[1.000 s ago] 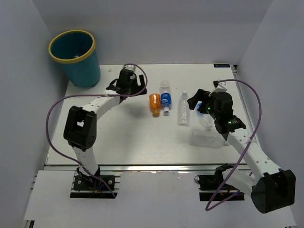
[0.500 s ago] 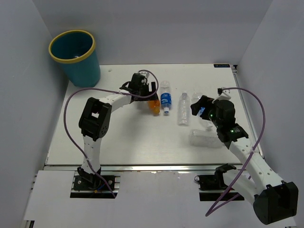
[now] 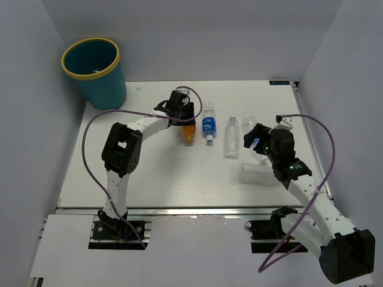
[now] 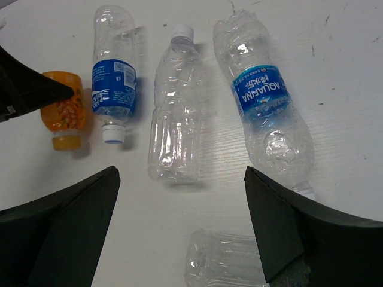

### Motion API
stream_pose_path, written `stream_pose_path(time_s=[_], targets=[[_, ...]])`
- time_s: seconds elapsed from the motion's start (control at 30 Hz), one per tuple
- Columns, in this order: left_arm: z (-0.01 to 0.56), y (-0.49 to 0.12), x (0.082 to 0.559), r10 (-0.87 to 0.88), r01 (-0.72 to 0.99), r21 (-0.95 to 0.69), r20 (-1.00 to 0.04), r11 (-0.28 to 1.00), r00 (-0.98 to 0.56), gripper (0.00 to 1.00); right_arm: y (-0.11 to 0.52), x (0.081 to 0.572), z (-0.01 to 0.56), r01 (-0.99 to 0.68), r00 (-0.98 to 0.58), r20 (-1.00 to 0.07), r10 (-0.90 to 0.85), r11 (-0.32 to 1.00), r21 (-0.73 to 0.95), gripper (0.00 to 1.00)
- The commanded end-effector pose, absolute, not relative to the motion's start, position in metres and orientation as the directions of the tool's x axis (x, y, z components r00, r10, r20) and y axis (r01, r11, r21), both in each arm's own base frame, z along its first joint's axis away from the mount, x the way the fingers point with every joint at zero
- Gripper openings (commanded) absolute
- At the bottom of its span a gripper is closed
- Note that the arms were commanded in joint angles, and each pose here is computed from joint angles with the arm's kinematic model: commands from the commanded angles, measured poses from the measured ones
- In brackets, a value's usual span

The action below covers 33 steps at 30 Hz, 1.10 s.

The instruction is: Put the plastic bottles in the bin

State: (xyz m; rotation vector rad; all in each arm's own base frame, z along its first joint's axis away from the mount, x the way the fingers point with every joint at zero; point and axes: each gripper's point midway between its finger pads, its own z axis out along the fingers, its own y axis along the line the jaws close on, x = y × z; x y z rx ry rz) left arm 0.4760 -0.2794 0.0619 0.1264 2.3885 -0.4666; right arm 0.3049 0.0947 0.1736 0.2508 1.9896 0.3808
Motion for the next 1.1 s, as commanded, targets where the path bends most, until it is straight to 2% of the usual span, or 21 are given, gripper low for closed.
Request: stream_pose_path(time_s=[0.0,0.07,0.13,0.33,0.37,0.43,0.47,0.63,0.7,0.77,0.8,0.87,0.9,1.07], targets=[[0.163,-0.244,0.5,-0.1,0.145,-0.231,-0.793,0.962,-0.601,0.27,0.089,0.306,0.179,0.017,-0.405,-0.851,0.335,0.933,0.36,0.89],[0.203,-0.218,0.512,-0.135,0.063,-0.194,-0.849,0.979,-0.511,0.27,0.088,0.305,0.179,0.021,-0.404,-0.851,0.335,0.934,0.358,0.89],[0.266,-0.179,0.526,-0.186,-0.035,-0.187,-0.908,0.982,-0.376,0.27,0.087,0.305,0.179,0.024,-0.397,-0.854,0.337,0.934,0.358,0.89],[0.381,-0.03,0.55,-0.357,-0.305,-0.335,-0.934,0.892,-0.019,0.31,0.081,0.308,0.179,0.059,-0.396,-0.856,0.332,0.94,0.337,0.89],[0.392,0.014,0.552,-0.384,-0.384,-0.374,-0.922,0.844,0.054,0.3,0.08,0.308,0.18,0.061,-0.393,-0.857,0.332,0.94,0.336,0.89],[0.409,0.055,0.558,-0.413,-0.435,-0.436,-0.898,0.788,0.151,0.25,0.08,0.31,0.181,0.059,-0.39,-0.861,0.326,0.942,0.33,0.89],[0.432,0.098,0.553,-0.42,-0.474,-0.495,-0.869,0.729,0.261,0.25,0.08,0.31,0.18,0.061,-0.4,-0.858,0.321,0.944,0.325,0.89],[0.464,0.168,0.555,-0.359,-0.455,-0.646,-0.74,0.613,0.568,0.25,0.083,0.31,0.181,0.051,-0.431,-0.848,0.307,0.947,0.317,0.89],[0.454,0.182,0.567,-0.313,-0.501,-0.641,-0.745,0.582,0.589,0.31,0.084,0.31,0.178,0.051,-0.443,-0.844,0.304,0.948,0.315,0.89],[0.444,0.187,0.582,-0.314,-0.54,-0.612,-0.777,0.578,0.545,0.46,0.087,0.31,0.176,0.039,-0.458,-0.84,0.292,0.95,0.309,0.89],[0.447,0.186,0.595,-0.323,-0.525,-0.61,-0.779,0.594,0.538,0.67,0.089,0.31,0.177,0.026,-0.466,-0.837,0.287,0.95,0.311,0.89],[0.439,0.183,0.603,-0.336,-0.532,-0.587,-0.8,0.61,0.498,0.94,0.098,0.314,0.183,-0.038,-0.467,-0.848,0.252,0.952,0.304,0.89],[0.441,0.18,0.601,-0.341,-0.523,-0.587,-0.8,0.618,0.494,0.98,0.104,0.315,0.186,-0.072,-0.472,-0.848,0.241,0.948,0.31,0.89],[0.473,0.157,0.582,-0.381,-0.427,-0.584,-0.796,0.691,0.471,0.98,0.141,0.333,0.178,-0.165,-0.558,-0.826,0.078,0.965,0.202,0.89]])
